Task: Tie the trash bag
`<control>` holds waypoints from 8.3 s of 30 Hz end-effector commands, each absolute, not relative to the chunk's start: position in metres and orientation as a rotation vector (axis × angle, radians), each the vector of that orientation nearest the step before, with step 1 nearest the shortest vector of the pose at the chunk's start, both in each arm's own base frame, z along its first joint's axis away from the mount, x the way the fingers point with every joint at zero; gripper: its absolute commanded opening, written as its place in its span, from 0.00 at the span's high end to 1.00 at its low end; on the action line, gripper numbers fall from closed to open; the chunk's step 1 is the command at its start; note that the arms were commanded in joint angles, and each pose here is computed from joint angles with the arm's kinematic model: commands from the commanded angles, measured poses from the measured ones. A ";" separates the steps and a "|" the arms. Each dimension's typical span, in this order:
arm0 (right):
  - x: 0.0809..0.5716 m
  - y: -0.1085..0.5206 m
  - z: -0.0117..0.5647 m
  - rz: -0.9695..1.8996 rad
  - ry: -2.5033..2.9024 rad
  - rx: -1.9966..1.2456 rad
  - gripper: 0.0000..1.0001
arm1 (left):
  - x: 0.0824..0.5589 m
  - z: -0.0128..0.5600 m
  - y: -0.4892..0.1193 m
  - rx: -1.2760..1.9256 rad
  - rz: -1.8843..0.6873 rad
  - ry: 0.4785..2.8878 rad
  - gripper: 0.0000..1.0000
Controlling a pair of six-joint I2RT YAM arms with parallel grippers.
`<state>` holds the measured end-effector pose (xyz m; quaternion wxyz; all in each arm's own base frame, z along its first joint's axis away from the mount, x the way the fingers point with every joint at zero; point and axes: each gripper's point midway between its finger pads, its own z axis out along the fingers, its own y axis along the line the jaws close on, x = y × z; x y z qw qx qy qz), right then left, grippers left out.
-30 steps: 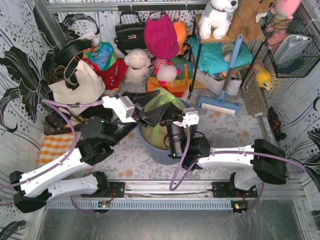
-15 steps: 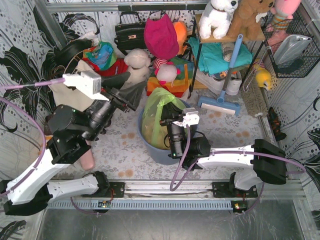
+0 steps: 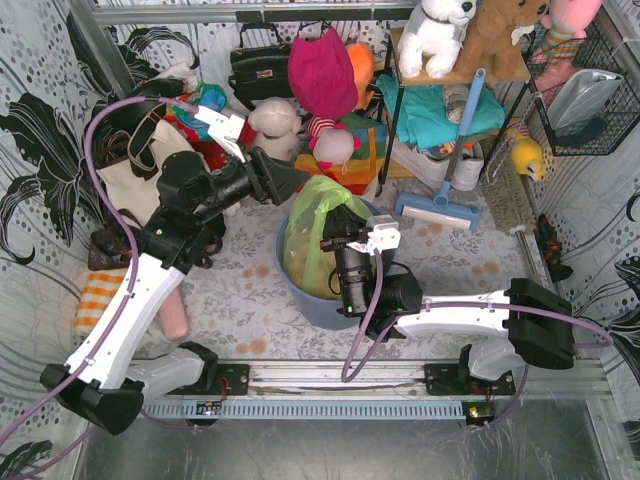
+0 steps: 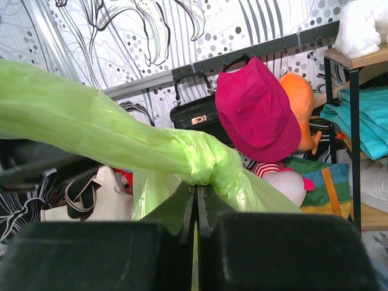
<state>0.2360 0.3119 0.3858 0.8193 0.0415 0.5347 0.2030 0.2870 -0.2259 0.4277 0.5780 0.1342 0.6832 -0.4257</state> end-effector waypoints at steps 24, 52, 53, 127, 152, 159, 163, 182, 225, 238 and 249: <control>0.231 0.298 0.419 0.534 1.066 0.220 1.00 | 0.252 0.407 -0.246 0.565 -1.455 1.532 0.71; 0.232 0.321 0.416 0.615 1.016 0.084 1.00 | 0.209 0.389 -0.237 0.592 -1.387 1.609 0.80; 0.232 0.322 0.416 0.618 1.017 0.080 1.00 | 0.217 0.389 -0.232 0.557 -1.317 1.625 0.71; 0.208 0.372 0.415 1.031 0.888 -0.165 1.00 | 0.182 0.362 -0.253 0.986 -1.255 1.318 1.00; 0.190 0.368 0.422 1.340 0.782 -0.144 1.00 | 0.200 0.299 -0.256 0.932 -1.249 1.620 0.73; 0.189 0.369 0.419 1.325 0.794 -0.164 1.00 | 0.198 0.337 -0.235 0.816 -1.080 1.520 0.54; 0.188 0.368 0.420 1.327 0.788 -0.170 1.00 | 0.200 0.350 -0.218 0.723 -0.976 1.510 0.55; 0.183 0.376 0.416 1.362 0.793 -0.203 1.00 | 0.203 0.423 -0.161 0.333 -0.801 1.274 0.42; 0.167 0.399 0.422 1.477 0.735 -0.292 1.00 | 0.187 0.331 -0.242 0.727 -1.248 1.521 0.46; 0.169 0.395 0.421 1.462 0.742 -0.281 1.00 | 0.184 0.400 -0.198 0.559 -0.980 1.350 0.44; 0.166 0.394 0.422 1.468 0.736 -0.286 1.00 | 0.204 0.400 -0.197 0.544 -0.901 1.364 0.52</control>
